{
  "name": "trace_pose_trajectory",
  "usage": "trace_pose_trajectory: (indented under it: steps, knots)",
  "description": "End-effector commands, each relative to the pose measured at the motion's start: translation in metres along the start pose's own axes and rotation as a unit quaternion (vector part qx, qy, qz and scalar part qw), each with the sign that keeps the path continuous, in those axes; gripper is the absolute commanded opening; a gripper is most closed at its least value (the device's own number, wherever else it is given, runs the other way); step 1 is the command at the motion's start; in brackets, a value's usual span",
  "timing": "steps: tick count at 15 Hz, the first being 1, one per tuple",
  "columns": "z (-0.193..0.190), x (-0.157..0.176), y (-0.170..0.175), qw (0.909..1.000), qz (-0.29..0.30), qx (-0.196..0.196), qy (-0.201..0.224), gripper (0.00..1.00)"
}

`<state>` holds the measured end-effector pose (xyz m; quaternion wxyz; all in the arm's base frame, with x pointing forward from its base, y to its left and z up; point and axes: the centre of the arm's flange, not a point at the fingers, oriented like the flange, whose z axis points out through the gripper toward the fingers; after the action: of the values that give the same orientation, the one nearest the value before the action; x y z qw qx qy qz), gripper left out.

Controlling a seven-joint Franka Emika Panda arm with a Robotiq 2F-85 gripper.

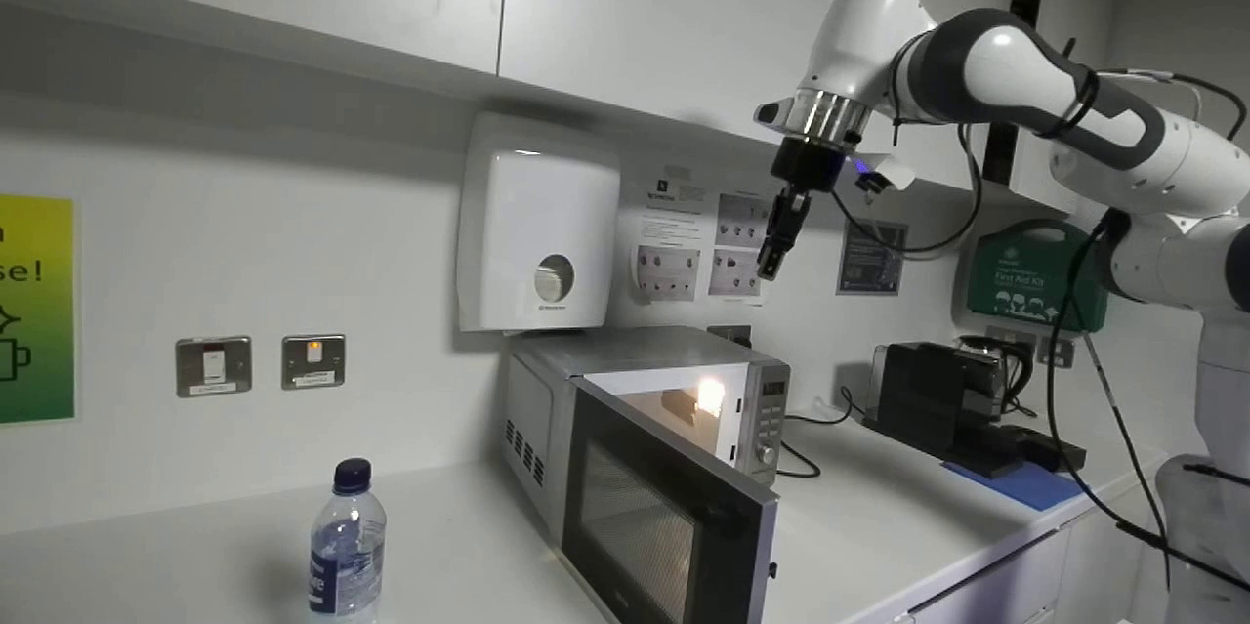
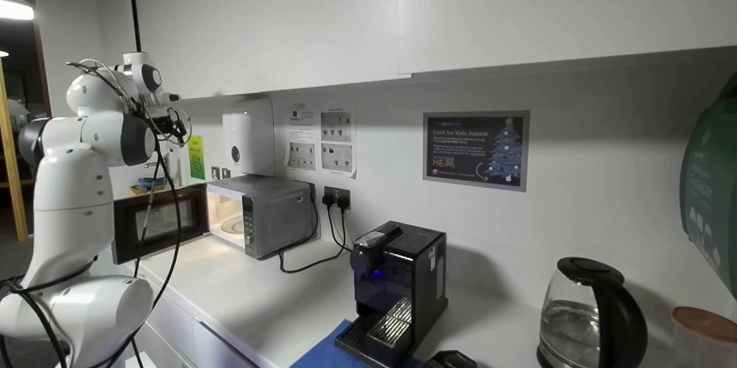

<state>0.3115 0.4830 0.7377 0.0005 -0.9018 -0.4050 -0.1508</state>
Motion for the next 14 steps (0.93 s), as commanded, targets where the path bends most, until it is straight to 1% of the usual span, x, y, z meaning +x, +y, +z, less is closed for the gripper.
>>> trace_pose_trajectory:
  steps: [1,4,7,10,14]
  knots:
    - [-0.035,-0.033,-0.011,0.997,0.044,-0.058,0.024,1.0]
    - [-0.055,-0.054,-0.01,0.9924,0.085,-0.075,0.047,1.0]
    - [-0.068,-0.074,-0.005,0.9887,0.116,-0.072,0.062,1.0]
    - [-0.077,-0.091,0.002,0.9864,0.134,-0.068,0.067,1.0]
    - [-0.083,-0.109,0.016,0.9854,0.143,-0.061,0.068,1.0]
